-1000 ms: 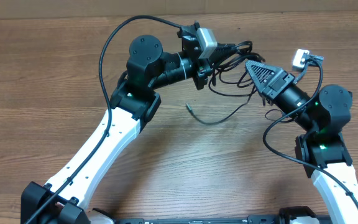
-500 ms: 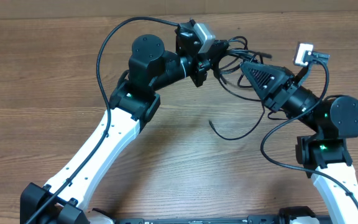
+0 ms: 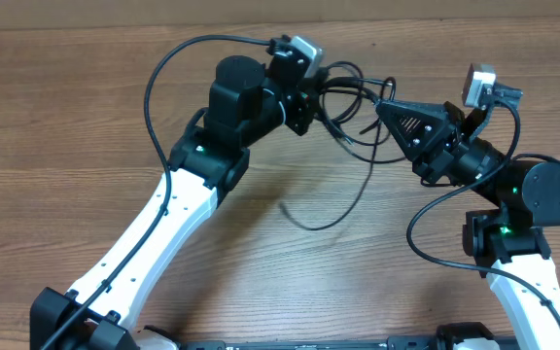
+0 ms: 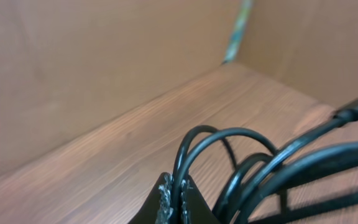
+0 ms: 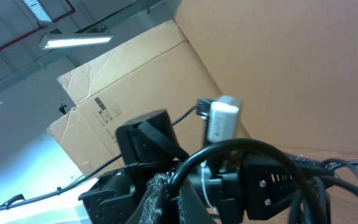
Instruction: Untangle cables
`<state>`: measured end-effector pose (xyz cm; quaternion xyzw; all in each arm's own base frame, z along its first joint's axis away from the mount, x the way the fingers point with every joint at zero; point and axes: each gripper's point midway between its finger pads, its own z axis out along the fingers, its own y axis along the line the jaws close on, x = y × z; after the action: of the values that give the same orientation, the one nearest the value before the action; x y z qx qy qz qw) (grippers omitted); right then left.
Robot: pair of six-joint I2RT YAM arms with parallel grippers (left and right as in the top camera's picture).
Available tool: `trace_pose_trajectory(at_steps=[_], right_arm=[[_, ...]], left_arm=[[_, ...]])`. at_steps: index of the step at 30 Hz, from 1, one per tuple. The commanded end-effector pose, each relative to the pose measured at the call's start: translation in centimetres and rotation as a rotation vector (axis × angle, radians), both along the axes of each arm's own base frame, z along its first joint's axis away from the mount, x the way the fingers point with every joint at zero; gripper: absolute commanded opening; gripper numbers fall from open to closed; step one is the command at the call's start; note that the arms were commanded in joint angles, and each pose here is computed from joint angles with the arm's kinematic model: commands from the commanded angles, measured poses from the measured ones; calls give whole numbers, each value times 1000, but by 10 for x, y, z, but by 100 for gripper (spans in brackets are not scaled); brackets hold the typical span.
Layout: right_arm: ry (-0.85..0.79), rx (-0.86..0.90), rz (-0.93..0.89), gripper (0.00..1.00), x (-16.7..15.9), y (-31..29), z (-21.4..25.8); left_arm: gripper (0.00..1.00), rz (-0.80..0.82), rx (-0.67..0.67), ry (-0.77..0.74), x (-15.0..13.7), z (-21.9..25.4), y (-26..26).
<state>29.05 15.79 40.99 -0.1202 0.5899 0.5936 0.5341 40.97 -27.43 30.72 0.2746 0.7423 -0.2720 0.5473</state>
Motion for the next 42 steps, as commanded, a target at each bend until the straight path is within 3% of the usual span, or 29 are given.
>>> trace_pose_trajectory(at_steps=[1, 14, 25, 35, 36, 37, 39, 42], right_arm=[[-60, 2, -6, 4, -6, 0, 14], [-55, 10, -23, 4, -3, -2, 14], [10, 3, -36, 3, 5, -6, 4], [75, -22, -73, 4, 15, -13, -12], [70, -27, -75, 6, 16, -13, -13], [73, -34, -78, 17, 16, -13, -15], [78, -55, -88, 47, 19, -13, -21], [113, -55, -111, 73, 24, -16, -27]], left_arm=[[5, 169, 41, 4, 20, 1, 40], [4, 300, -18, 103, 39, -8, 84], [4, 573, -159, 180, 63, -7, 149], [4, 501, -234, 99, 69, 20, 147], [4, 464, -243, 91, 68, 24, 141], [4, 427, -247, 81, 66, 27, 136], [4, 306, -259, 46, 58, 39, 118], [4, 185, -285, 13, 48, 52, 102]])
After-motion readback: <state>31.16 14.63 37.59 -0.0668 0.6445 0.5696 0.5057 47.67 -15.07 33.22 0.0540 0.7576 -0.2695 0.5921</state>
